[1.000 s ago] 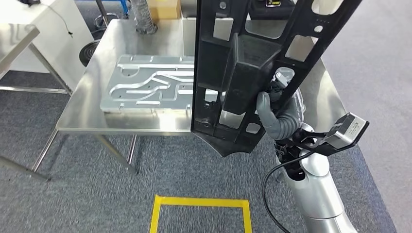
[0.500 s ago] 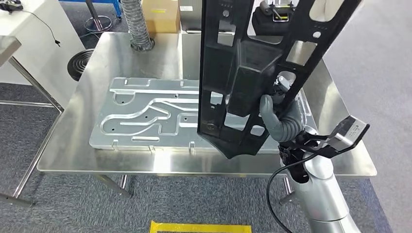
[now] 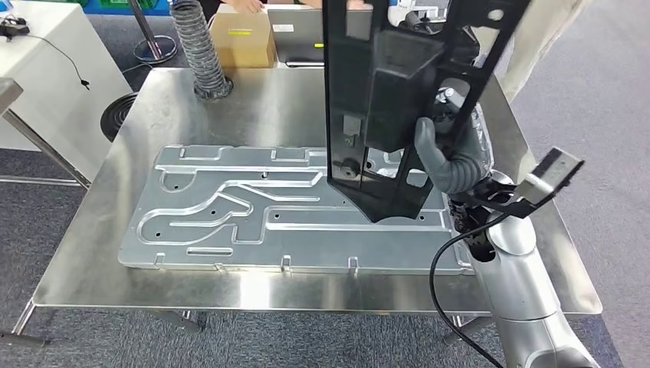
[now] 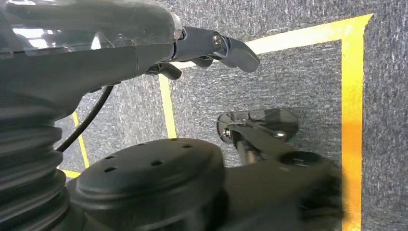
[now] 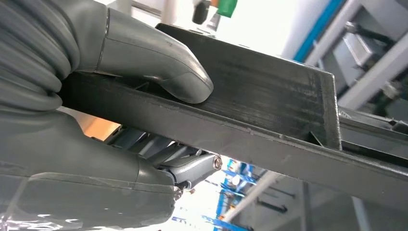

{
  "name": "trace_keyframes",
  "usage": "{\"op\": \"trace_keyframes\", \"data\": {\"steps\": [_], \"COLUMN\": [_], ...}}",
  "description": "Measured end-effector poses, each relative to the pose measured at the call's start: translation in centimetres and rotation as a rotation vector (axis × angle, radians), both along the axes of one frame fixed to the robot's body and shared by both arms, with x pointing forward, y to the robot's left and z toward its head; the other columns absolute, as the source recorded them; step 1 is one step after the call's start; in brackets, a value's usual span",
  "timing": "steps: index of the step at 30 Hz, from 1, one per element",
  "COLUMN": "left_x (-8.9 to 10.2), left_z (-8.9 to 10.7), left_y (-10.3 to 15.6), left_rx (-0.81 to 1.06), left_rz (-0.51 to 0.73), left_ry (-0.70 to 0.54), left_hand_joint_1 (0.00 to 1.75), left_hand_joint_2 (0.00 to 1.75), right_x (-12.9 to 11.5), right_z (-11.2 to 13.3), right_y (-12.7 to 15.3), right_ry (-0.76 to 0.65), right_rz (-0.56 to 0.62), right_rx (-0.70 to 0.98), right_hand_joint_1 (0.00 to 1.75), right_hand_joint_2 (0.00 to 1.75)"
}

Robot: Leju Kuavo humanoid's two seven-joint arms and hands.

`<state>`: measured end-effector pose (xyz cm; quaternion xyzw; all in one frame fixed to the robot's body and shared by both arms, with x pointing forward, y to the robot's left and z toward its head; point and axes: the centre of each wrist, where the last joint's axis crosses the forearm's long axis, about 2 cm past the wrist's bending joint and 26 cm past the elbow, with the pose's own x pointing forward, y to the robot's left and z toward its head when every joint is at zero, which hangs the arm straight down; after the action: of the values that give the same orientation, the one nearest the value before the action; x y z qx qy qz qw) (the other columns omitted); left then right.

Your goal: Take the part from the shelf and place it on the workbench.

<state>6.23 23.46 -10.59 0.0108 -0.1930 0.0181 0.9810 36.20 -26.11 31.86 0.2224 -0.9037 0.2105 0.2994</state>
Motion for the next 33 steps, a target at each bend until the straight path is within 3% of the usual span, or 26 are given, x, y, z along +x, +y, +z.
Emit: {"op": "trace_keyframes", "data": {"steps": [7, 9, 13, 16, 21, 25, 33], "left_x": [0.4, 0.5, 0.6, 0.7, 0.9, 1.3, 1.3], "left_z": [0.1, 0.1, 0.1, 0.1, 0.2, 0.3, 0.3], "left_y": [0.1, 0.1, 0.0, -0.1, -0.5, -0.7, -0.7], "left_rx": [-0.007, -0.009, -0.017, -0.017, -0.026, -0.039, -0.039], "left_rz": [-0.002, -0.001, -0.008, -0.015, -0.03, -0.055, -0.092], "left_ry": [-0.03, -0.043, -0.058, -0.062, -0.066, -0.074, -0.074], "left_hand_joint_1": [0.0, 0.0, 0.0, 0.0, 0.0, 0.0, 0.0], "left_hand_joint_2": [1.75, 1.75, 1.75, 1.75, 1.75, 1.75, 1.75], "right_x": [3.2, 4.6, 7.0, 8.2, 9.5, 10.3, 10.3], "right_z": [3.7, 5.5, 8.4, 8.9, 8.9, 7.0, -0.3], "right_y": [0.2, 0.3, 0.0, -0.5, -1.1, -1.8, -4.4], "right_ry": [-0.041, -0.091, -0.263, -0.382, -0.539, -0.585, -0.556], "right_rz": [-0.148, -0.234, -0.52, -0.676, -0.819, -0.846, -0.825], "right_rx": [-0.177, -0.27, -0.532, -0.715, -0.979, -1.128, -1.286], "right_hand_joint_1": [1.75, 1.75, 1.75, 1.75, 1.75, 1.75, 1.75], "right_hand_joint_2": [1.75, 1.75, 1.75, 1.75, 1.75, 1.75, 1.75]}}
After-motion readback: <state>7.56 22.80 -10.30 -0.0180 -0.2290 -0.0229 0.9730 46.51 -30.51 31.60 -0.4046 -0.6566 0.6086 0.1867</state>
